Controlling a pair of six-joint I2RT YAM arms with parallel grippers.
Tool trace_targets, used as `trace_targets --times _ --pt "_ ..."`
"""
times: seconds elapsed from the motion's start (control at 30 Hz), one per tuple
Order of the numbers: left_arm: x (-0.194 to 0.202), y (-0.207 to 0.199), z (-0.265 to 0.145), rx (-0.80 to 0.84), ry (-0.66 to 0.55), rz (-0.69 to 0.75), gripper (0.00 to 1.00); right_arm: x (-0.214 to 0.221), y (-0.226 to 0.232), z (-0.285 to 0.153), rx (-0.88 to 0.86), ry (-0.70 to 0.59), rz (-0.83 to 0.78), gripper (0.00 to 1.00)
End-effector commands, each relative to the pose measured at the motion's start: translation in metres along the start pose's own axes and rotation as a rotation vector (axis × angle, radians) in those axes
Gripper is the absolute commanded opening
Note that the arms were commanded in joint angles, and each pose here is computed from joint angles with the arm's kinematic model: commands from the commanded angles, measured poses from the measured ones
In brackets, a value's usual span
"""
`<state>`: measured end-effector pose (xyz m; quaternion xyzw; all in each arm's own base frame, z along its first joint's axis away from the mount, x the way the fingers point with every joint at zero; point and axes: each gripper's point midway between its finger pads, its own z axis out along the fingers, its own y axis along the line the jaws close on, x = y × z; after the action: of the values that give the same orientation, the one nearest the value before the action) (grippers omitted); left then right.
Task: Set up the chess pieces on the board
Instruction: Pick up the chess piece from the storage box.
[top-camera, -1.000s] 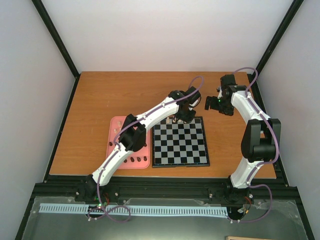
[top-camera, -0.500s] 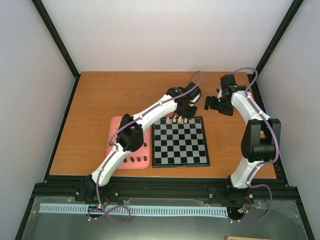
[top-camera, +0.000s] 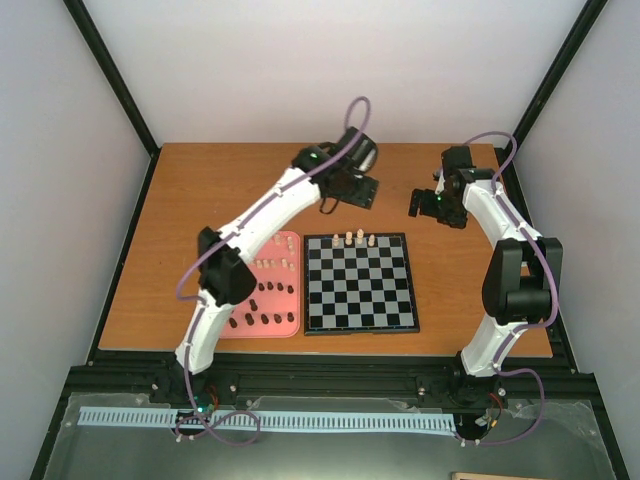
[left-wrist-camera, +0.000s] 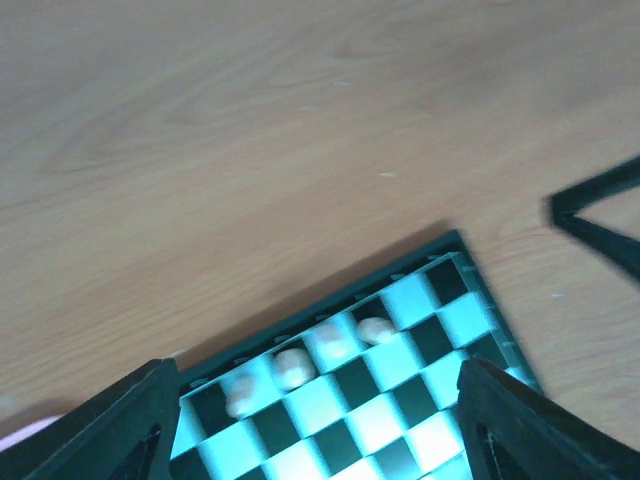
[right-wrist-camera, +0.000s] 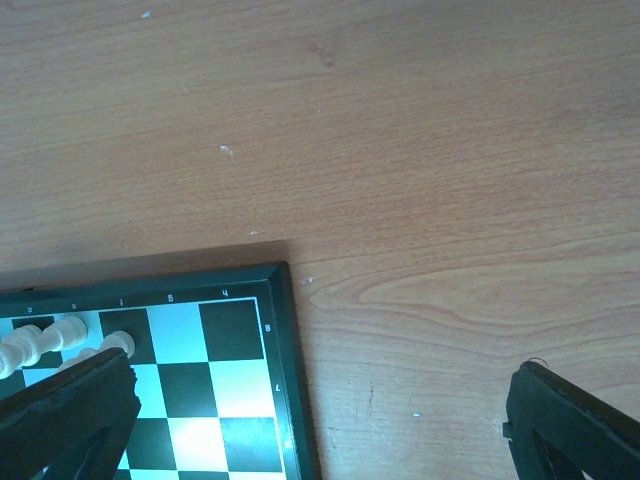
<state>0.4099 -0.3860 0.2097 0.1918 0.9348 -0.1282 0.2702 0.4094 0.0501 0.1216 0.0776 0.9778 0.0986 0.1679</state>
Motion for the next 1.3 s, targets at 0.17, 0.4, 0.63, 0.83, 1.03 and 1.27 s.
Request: trace_targets --times 0.17,0.4,0.63,0.83,1.03,1.27 --pt "0.013 0.142 -0.082 -0.304 -0.041 -0.168 0.97 -0.017 0.014 -0.015 -0.019 -0.056 -0.041 1.0" --pt "0.043 0.201 -0.122 -0.384 -0.062 -0.282 1.0 -0.025 0.048 -0.024 -0.003 -0.084 -0.101 1.0" --pt "0.104 0.267 -0.136 -0.453 0.006 -0.479 1.0 -0.032 0.118 -0.031 -0.012 -0.103 -0.265 0.99" --pt "0.142 0.306 -0.147 -0.468 0.023 -0.614 1.0 -0.023 0.207 -0.022 -0.096 -0.099 -0.419 0.94" --pt "0.169 0.314 -0.144 -0.476 0.058 -0.641 0.99 0.003 0.295 -0.005 -0.229 -0.078 -0.543 0.88" --pt "0.191 0.32 -0.136 -0.487 0.092 -0.656 0.98 0.06 0.359 0.026 -0.347 0.006 -0.668 0.76"
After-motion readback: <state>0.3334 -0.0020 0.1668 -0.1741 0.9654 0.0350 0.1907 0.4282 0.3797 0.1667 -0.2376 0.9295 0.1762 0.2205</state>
